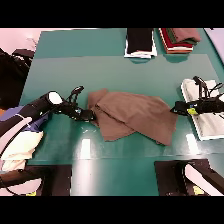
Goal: Fold the shirts.
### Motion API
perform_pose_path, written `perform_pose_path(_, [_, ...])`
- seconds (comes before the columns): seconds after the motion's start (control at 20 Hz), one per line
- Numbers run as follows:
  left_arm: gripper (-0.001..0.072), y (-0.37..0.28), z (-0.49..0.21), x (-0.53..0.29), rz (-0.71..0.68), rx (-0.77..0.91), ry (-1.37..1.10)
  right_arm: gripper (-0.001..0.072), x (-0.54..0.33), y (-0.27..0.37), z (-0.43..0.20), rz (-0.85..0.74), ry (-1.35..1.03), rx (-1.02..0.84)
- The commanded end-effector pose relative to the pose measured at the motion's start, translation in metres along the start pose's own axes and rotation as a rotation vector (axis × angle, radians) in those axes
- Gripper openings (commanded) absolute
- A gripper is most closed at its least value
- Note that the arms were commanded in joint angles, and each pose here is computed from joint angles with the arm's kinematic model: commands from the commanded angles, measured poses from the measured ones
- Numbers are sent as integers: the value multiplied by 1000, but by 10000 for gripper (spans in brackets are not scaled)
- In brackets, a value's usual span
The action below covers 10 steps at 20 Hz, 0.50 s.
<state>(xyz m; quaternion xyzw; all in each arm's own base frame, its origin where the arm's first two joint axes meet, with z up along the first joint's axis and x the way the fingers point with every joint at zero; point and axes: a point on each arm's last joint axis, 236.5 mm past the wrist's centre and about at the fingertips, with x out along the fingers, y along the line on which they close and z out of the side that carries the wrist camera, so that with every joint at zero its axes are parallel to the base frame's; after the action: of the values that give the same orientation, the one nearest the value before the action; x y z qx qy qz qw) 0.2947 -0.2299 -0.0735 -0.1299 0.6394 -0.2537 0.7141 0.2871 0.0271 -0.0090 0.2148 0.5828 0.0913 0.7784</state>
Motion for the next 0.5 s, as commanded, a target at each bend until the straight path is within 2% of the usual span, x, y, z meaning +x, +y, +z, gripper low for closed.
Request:
perform_pose_path(0.0, [430, -5, 2, 5, 0, 13, -18, 14, 0, 2, -4, 7, 19, 2])
perform_pose_path(0.05, [429, -5, 2, 5, 1, 12, -21, 13, -1, 3, -4, 12, 19, 4])
perform_pose_path(0.1, [350, -5, 2, 5, 1, 3, -21, 13, -1, 3, -5, 13, 21, 3])
perform_pose_path(0.15, [34, -5, 3, 4, 1, 7, -23, 13, -1, 4, -5, 13, 21, 2])
perform_pose_path(0.3, [26, -3, 30, -18, 23, 41, -89, 13, -15, 11, 10, 15, -11, -26])
perform_pose_path(0.45, [25, -13, 101, -113, 25, 76, -359, 13, -59, 33, 46, 12, -121, -109])
